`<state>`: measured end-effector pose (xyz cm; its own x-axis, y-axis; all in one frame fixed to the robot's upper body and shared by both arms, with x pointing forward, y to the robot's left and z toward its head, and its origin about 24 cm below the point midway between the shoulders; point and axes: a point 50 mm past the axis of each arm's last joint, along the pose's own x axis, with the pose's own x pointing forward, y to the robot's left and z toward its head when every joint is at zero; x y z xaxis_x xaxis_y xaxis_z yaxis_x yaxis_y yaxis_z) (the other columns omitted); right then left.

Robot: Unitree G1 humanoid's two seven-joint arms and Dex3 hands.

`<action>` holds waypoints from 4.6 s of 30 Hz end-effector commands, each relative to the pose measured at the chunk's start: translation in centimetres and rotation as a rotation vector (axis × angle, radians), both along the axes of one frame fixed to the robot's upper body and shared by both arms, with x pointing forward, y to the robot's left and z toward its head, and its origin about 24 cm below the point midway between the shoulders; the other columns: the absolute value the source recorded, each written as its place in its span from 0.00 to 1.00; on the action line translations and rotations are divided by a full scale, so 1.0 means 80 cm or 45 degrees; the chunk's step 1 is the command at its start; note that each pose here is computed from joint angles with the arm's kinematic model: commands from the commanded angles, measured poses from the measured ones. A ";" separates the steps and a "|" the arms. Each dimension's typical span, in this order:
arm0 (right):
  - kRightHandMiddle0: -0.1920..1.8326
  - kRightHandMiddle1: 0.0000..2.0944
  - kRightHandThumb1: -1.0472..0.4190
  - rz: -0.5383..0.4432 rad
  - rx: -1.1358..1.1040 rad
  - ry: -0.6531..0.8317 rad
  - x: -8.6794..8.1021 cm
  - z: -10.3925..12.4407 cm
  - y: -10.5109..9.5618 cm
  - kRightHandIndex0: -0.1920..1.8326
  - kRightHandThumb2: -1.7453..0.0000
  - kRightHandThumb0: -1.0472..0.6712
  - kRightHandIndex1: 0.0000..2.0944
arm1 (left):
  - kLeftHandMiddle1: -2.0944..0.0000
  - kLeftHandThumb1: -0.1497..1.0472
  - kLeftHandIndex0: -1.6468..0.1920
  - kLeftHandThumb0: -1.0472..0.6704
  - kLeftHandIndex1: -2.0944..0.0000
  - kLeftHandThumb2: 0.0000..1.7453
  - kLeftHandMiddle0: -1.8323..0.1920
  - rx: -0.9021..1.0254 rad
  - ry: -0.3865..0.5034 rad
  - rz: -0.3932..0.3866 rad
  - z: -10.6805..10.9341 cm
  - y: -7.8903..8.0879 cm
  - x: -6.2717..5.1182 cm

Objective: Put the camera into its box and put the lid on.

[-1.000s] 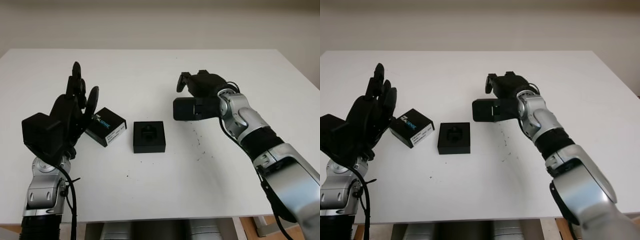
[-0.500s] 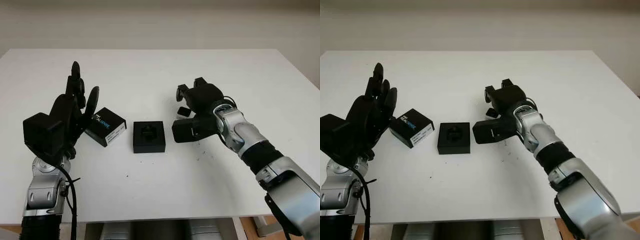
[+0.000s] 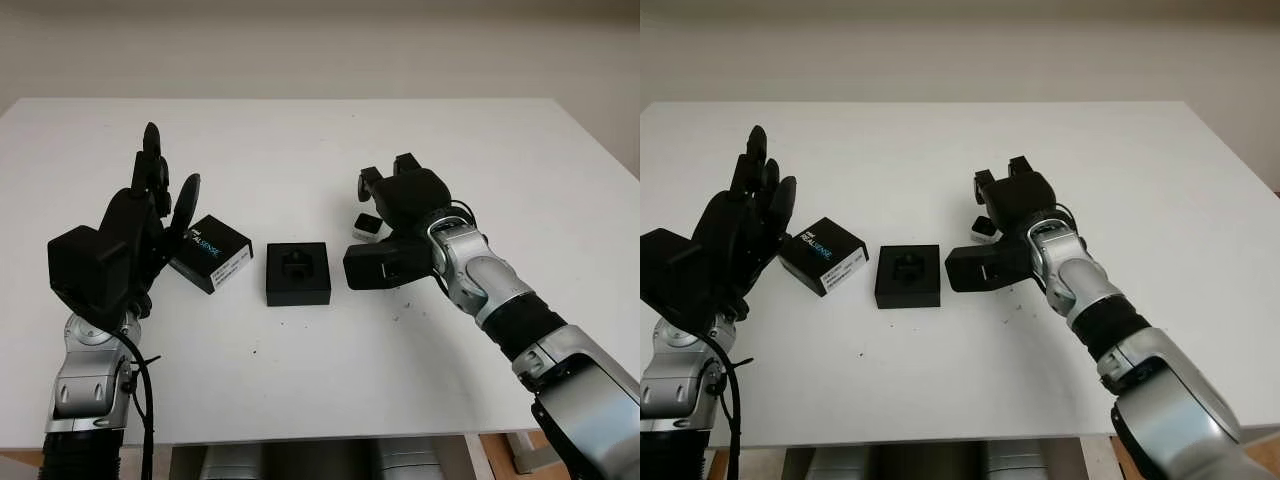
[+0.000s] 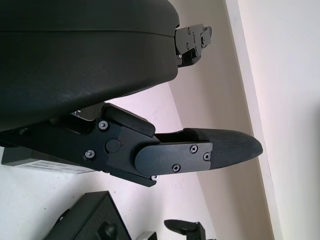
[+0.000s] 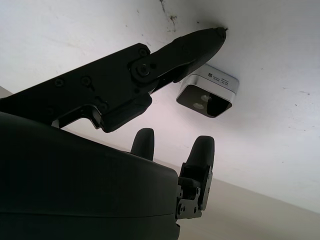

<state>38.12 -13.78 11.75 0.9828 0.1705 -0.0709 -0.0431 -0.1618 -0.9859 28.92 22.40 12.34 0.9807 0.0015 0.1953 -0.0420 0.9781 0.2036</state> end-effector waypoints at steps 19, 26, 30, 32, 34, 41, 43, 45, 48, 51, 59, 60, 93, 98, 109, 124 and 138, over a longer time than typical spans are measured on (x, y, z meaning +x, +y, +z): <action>0.12 0.48 0.10 -0.088 0.066 0.081 0.013 -0.016 -0.006 0.00 0.97 0.18 0.79 | 1.00 1.00 1.00 0.13 1.00 0.28 1.00 0.065 -0.014 -0.008 0.005 0.002 0.002; 0.15 0.42 0.09 -0.099 0.065 0.086 0.014 -0.019 -0.005 0.00 0.97 0.18 0.80 | 1.00 1.00 1.00 0.13 1.00 0.28 1.00 0.082 -0.020 -0.013 0.005 0.002 0.001; 0.13 0.52 0.09 -0.097 0.072 0.079 0.014 -0.022 -0.005 0.00 0.97 0.17 0.82 | 1.00 1.00 1.00 0.13 1.00 0.28 1.00 0.065 -0.021 -0.018 0.005 0.002 0.002; 0.12 0.55 0.09 -0.096 0.069 0.073 0.014 -0.024 -0.004 0.00 0.97 0.17 0.84 | 1.00 1.00 1.00 0.13 1.00 0.28 1.00 0.061 -0.020 -0.018 0.005 0.001 0.002; 0.13 0.58 0.09 -0.094 0.070 0.071 0.013 -0.026 -0.004 0.00 0.97 0.17 0.85 | 1.00 1.00 1.00 0.13 1.00 0.28 1.00 0.066 -0.021 -0.012 0.005 0.001 0.001; 0.21 0.50 0.04 -0.058 -0.034 0.110 0.013 -0.032 -0.006 0.11 0.97 0.23 0.75 | 1.00 1.00 1.00 0.13 1.00 0.28 1.00 0.063 -0.020 -0.007 0.005 0.002 0.000; 0.24 0.43 0.03 -0.052 -0.041 0.102 0.013 -0.033 -0.006 0.15 0.97 0.27 0.78 | 1.00 1.00 1.00 0.12 1.00 0.28 1.00 0.063 -0.019 -0.007 0.005 0.002 0.000; 0.28 0.41 0.04 -0.047 -0.049 0.082 0.013 -0.034 -0.006 0.17 0.97 0.31 0.91 | 1.00 1.00 1.00 0.13 1.00 0.28 1.00 0.063 -0.020 -0.007 0.005 0.002 -0.001; 0.30 0.45 0.03 -0.040 -0.060 0.059 0.013 -0.035 -0.006 0.24 0.97 0.36 0.99 | 1.00 1.00 1.00 0.13 1.00 0.28 1.00 0.060 -0.024 -0.007 0.005 0.002 -0.001; 0.29 0.53 0.02 -0.023 -0.078 0.030 0.013 -0.036 -0.007 0.30 0.97 0.40 1.00 | 1.00 1.00 1.00 0.13 1.00 0.28 1.00 0.060 -0.026 -0.005 0.005 0.003 -0.001; 0.23 0.67 0.01 0.016 -0.026 -0.023 0.011 -0.039 -0.010 0.29 0.97 0.41 1.00 | 1.00 1.00 1.00 0.12 1.00 0.27 1.00 0.056 -0.025 -0.006 0.005 0.003 -0.003; 0.24 0.66 0.02 0.027 0.008 -0.034 0.011 -0.038 -0.011 0.24 0.97 0.41 1.00 | 1.00 1.00 1.00 0.12 1.00 0.27 1.00 0.055 -0.025 -0.006 0.005 0.003 -0.003; 0.25 0.83 0.00 0.128 0.682 -0.052 0.015 0.029 -0.037 0.34 0.93 0.40 0.03 | 1.00 1.00 1.00 0.14 1.00 0.27 1.00 0.056 -0.017 -0.012 0.001 -0.001 -0.010; 0.26 0.87 0.00 0.165 0.763 -0.013 0.006 0.046 -0.028 0.35 0.92 0.40 0.04 | 1.00 1.00 1.00 0.15 1.00 0.27 1.00 0.045 -0.017 -0.023 0.001 -0.004 -0.010; 0.23 1.00 0.00 0.238 0.657 0.069 -0.024 0.070 -0.002 0.36 0.88 0.38 0.04 | 1.00 1.00 1.00 0.14 1.00 0.27 1.00 0.045 0.004 -0.030 0.003 -0.014 -0.008; 0.26 1.00 0.00 0.288 0.608 0.273 -0.047 0.077 0.037 0.34 0.89 0.39 0.02 | 1.00 1.00 1.00 0.16 1.00 0.29 1.00 0.030 -0.017 -0.041 0.007 -0.025 -0.003; 0.29 1.00 0.00 0.306 0.662 0.369 -0.049 0.063 0.055 0.33 0.86 0.38 0.02 | 1.00 1.00 1.00 0.17 1.00 0.29 1.00 0.004 -0.020 -0.037 0.005 -0.030 -0.003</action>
